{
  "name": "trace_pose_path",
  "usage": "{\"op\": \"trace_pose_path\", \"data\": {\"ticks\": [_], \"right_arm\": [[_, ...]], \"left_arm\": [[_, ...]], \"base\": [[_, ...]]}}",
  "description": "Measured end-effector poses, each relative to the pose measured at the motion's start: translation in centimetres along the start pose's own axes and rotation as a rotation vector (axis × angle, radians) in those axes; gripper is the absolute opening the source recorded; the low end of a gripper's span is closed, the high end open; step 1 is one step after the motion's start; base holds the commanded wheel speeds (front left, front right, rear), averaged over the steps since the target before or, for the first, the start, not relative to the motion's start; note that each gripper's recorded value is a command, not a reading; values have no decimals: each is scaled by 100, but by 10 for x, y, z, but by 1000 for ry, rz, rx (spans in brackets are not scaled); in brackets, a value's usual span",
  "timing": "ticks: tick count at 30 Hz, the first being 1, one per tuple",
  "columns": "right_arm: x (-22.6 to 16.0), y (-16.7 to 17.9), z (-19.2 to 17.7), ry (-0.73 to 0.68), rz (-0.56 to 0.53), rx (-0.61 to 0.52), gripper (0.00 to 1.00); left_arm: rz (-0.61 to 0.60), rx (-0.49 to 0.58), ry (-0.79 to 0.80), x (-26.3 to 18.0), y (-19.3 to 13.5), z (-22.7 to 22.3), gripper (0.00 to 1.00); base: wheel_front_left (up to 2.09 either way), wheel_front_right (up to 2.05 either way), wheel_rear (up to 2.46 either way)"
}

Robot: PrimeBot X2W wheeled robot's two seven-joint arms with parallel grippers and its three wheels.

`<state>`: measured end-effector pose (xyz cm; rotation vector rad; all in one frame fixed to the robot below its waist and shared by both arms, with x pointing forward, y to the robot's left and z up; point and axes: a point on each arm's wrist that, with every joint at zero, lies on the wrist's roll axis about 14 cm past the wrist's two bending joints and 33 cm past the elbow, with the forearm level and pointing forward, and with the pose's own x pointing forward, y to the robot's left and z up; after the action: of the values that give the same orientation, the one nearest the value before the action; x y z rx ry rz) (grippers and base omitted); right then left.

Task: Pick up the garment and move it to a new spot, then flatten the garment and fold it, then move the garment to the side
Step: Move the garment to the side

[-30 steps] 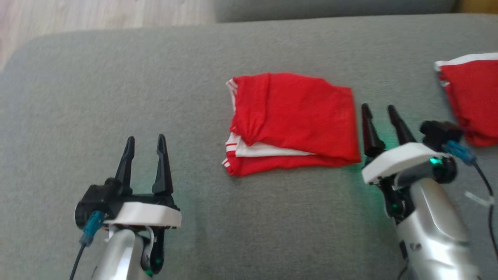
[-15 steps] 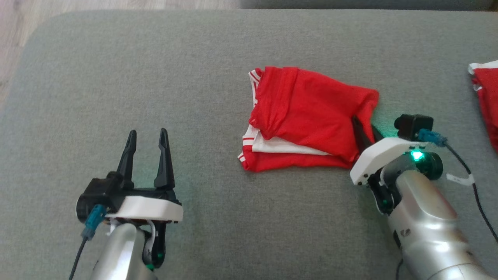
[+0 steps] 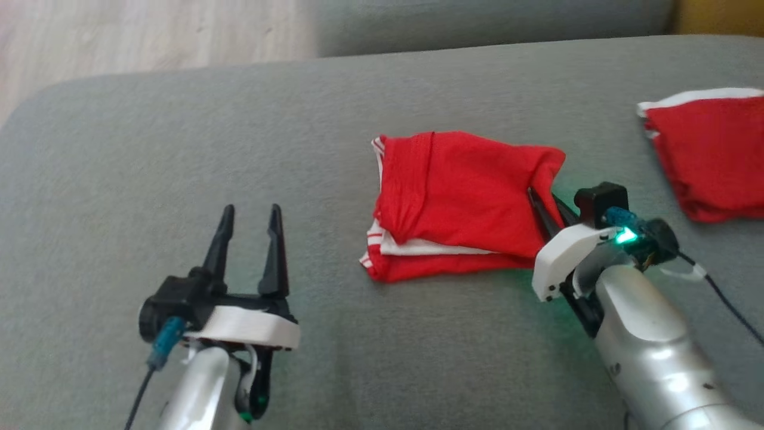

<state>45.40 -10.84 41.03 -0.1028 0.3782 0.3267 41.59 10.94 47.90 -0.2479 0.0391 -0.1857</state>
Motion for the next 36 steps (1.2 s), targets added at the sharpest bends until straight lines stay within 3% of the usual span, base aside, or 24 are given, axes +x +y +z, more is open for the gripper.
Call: {"op": "trace_pose_path", "data": {"ticks": [8, 15, 21, 24, 34, 35, 36], "right_arm": [[-25, -76, 18, 30, -94, -260, 0], [-39, -179, 51, 59, -254, -402, 0], [-52, -252, 43, 197, -393, -500, 0], [-54, -273, 35, 254, -440, -519, 0], [-51, -296, 20, 299, -514, -481, 0], [-53, -298, 17, 303, -521, -474, 24], [-54, -300, 16, 301, -530, -466, 100]], "left_arm": [[-110, -16, 20, 13, -40, -9, 100], [-122, -31, 46, 38, -39, -23, 100], [-110, -47, 73, 56, -28, -38, 100], [-86, -51, 84, 61, -18, -45, 100], [-55, -57, 102, 67, -2, -56, 100], [-50, -54, 104, 67, 0, -57, 100], [-49, -50, 104, 68, 2, -57, 100]], "base": [[0, 0, 0], [0, 0, 0], [0, 0, 0], [0, 0, 0], [0, 0, 0], [0, 0, 0], [0, 0, 0]]}}
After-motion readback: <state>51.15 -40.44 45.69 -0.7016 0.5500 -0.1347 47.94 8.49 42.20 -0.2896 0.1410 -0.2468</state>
